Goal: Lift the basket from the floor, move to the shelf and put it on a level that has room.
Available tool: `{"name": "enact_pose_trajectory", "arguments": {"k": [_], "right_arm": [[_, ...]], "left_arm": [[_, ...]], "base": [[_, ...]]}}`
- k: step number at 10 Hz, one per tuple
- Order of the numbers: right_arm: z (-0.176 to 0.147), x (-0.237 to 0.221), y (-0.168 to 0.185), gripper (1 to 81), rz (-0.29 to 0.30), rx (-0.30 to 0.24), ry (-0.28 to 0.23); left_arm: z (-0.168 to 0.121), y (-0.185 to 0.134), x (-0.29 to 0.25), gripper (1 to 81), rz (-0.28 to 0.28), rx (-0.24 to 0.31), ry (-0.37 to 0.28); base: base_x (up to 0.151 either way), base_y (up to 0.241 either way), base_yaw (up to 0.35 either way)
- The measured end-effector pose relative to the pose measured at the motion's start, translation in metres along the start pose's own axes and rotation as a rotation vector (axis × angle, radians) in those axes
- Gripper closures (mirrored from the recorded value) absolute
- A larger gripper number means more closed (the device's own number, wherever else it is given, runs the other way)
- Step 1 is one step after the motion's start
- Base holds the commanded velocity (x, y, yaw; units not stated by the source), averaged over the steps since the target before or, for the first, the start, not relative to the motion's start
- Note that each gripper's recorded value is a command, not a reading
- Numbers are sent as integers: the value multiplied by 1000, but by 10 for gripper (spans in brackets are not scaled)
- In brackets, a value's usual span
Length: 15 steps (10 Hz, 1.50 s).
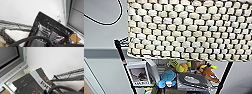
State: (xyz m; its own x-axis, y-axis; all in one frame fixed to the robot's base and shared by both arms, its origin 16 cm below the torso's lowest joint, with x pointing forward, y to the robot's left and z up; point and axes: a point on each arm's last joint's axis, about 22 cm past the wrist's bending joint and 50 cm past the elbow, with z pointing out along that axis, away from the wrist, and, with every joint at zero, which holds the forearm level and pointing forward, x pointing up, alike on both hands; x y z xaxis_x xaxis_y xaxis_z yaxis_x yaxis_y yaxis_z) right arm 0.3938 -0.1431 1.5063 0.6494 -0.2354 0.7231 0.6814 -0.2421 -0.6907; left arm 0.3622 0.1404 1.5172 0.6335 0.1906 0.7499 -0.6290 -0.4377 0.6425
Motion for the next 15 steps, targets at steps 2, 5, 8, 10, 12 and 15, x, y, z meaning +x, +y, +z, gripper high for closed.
{"name": "enact_pose_trajectory", "arguments": {"k": [2,5,8,10,12,15], "right_arm": [[1,8,3,811,-1,-17,-8],[4,18,-8,811,-51,-36,-22],[3,47,-13,811,-90,-42,31],[5,51,-13,811,-91,-53,23],[11,54,-7,811,-75,-56,20],[37,64,25,811,-57,-79,11]], "left_arm": [[6,7,9,811,10,2,2],[3,17,21,811,27,12,16],[8,30,33,811,60,5,31],[7,27,38,811,48,21,30],[5,16,52,811,21,25,57],[23,-33,72,811,-28,76,73]], "base": [[0,0,0],[0,0,0],[0,0,0],[0,0,0],[0,0,0],[0,0,0]]}}
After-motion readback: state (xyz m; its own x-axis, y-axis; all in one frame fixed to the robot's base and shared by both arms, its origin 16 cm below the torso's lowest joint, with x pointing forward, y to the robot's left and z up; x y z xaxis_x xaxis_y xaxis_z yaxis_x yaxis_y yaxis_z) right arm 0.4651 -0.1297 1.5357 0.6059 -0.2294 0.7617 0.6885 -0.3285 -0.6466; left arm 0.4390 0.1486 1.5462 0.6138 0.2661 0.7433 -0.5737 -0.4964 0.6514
